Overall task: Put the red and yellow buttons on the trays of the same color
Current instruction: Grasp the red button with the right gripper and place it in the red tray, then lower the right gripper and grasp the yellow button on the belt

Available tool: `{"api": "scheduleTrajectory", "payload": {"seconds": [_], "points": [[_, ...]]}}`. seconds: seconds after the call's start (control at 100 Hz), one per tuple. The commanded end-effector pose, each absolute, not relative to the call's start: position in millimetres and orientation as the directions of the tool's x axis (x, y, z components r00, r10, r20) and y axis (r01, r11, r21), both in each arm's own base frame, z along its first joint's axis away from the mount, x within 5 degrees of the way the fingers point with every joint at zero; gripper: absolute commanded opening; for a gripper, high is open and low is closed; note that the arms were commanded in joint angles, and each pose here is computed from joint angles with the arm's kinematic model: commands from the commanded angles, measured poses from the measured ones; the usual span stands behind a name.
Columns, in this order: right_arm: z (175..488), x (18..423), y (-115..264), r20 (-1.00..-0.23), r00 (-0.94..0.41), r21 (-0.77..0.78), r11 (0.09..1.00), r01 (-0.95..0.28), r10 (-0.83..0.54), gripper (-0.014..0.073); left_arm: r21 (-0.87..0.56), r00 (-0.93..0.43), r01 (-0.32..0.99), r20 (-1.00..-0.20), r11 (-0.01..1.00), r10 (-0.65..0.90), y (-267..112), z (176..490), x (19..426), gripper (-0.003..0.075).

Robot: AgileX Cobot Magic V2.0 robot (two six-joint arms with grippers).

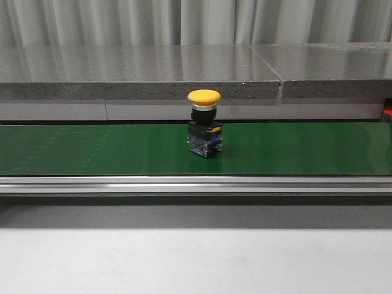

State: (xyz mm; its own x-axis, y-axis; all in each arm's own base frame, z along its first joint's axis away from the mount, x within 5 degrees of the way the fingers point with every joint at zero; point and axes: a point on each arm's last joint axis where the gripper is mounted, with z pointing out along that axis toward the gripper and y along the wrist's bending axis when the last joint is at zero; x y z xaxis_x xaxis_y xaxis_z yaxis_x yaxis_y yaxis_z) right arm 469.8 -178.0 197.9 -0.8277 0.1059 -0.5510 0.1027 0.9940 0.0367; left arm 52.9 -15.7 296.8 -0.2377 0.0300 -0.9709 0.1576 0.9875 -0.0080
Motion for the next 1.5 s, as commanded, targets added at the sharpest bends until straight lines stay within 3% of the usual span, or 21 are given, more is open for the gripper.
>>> {"api": "scheduleTrajectory", "payload": {"seconds": [0.0, 0.43, 0.6, 0.81, 1.02, 1.22, 1.49], "points": [[254, 467, -181, -0.674, -0.735, -0.007, 0.993, 0.116, 0.081, 0.0662, -0.026, -0.154, 0.148, -0.988, 0.989, -0.003, -15, 312, 54, -0.0019], [352, 434, -158, -0.773, -0.632, 0.014, 0.996, 0.083, 0.063, 0.0645, -0.026, -0.154, 0.148, -0.988, 0.989, -0.003, -15, 312, 54, -0.0019], [393, 410, -136, -0.793, -0.61, -0.008, 0.999, 0.031, 0.012, 0.0645, -0.026, -0.154, 0.148, -0.988, 0.989, -0.003, -15, 312, 54, -0.0019], [421, 379, -100, -0.798, -0.602, -0.015, 0.999, -0.04, -0.036, 0.0645, -0.026, -0.154, 0.148, -0.988, 0.989, -0.003, -15, 312, 54, -0.0019], [415, 337, -70, -0.798, -0.6, -0.01, 0.998, -0.064, -0.047, 0.0645, -0.026, -0.154, 0.148, -0.988, 0.989, -0.003, -15, 312, 54, -0.0019], [384, 293, -44, -0.751, -0.658, 0.013, 0.994, -0.105, -0.06, 0.0645, -0.026, -0.154, 0.148, -0.988, 0.989, -0.003, -15, 312, 54, -0.0019], [341, 251, -5, -0.684, -0.705, 0.0, 0.966, -0.258, -0.188, 0.0645, -0.026, -0.154, 0.148, -0.988, 0.989, -0.003, -15, 312, 54, -0.0019]]}}
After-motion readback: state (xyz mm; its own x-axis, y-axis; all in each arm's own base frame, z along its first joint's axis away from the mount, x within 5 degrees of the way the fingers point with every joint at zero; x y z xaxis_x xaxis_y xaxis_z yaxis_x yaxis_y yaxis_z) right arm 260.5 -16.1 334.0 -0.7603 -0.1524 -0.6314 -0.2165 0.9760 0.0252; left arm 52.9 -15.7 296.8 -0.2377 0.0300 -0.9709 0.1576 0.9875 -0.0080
